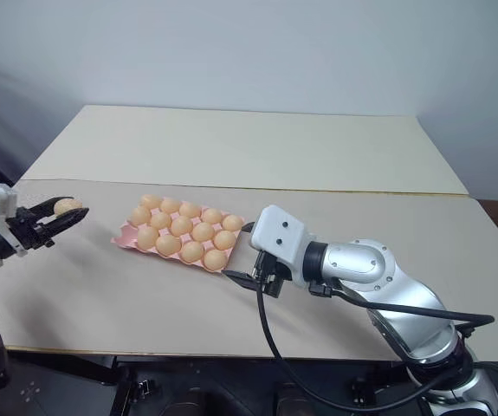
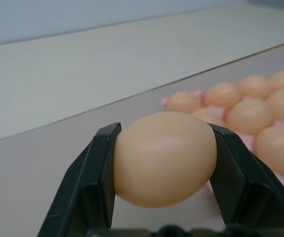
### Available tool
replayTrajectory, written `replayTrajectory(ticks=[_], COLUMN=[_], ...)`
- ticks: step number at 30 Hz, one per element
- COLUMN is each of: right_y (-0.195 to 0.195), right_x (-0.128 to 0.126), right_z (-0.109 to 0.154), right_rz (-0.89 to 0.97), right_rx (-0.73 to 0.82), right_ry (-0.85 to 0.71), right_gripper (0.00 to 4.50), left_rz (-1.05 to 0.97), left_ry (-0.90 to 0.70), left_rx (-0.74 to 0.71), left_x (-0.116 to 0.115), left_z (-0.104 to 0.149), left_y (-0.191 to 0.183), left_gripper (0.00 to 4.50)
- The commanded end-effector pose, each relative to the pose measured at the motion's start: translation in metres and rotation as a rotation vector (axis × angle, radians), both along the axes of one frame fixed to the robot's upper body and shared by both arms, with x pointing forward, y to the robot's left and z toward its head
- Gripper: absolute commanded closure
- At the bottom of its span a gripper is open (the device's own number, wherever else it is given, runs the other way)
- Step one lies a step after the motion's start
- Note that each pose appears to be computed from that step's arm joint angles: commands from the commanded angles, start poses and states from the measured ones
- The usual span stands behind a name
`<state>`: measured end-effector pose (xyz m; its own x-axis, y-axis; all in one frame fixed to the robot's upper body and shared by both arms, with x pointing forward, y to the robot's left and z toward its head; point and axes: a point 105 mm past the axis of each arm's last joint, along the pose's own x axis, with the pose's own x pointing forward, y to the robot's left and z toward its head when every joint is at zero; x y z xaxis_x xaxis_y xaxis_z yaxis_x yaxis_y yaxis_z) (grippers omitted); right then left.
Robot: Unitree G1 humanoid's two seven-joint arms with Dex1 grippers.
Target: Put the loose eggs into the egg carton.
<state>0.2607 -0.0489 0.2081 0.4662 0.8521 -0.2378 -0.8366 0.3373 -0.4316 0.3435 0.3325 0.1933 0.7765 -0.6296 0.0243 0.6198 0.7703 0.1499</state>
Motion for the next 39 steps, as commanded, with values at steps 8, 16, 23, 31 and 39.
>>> replayTrajectory(ticks=[8,16,23,31,39], right_y=[0.001,0.0,-0.001,-0.001,-0.001], right_x=[0.004,-0.001,-0.003,-0.002,-0.003], right_z=[0.005,0.007,0.007,0.007,0.007], right_rz=[-0.051,-0.055,-0.05,-0.048,-0.038], right_rx=[0.039,0.036,0.025,0.019,0.013], right_ry=[-0.056,-0.071,-0.078,-0.076,-0.078], right_gripper=[0.0,0.0,0.0,0.0,0.0], left_rz=[-0.151,-0.156,-0.176,-0.177,-0.177], left_ry=[0.033,0.057,0.065,0.049,-0.018], left_rx=[0.08,0.102,0.099,0.102,0.122], left_x=[0.007,0.017,0.02,0.017,0.001], left_z=[-0.006,-0.015,-0.017,-0.008,0.008], left_y=[-0.03,-0.041,-0.048,-0.044,-0.03], left_gripper=[2.17,2.17,0.6,0.02,0.02])
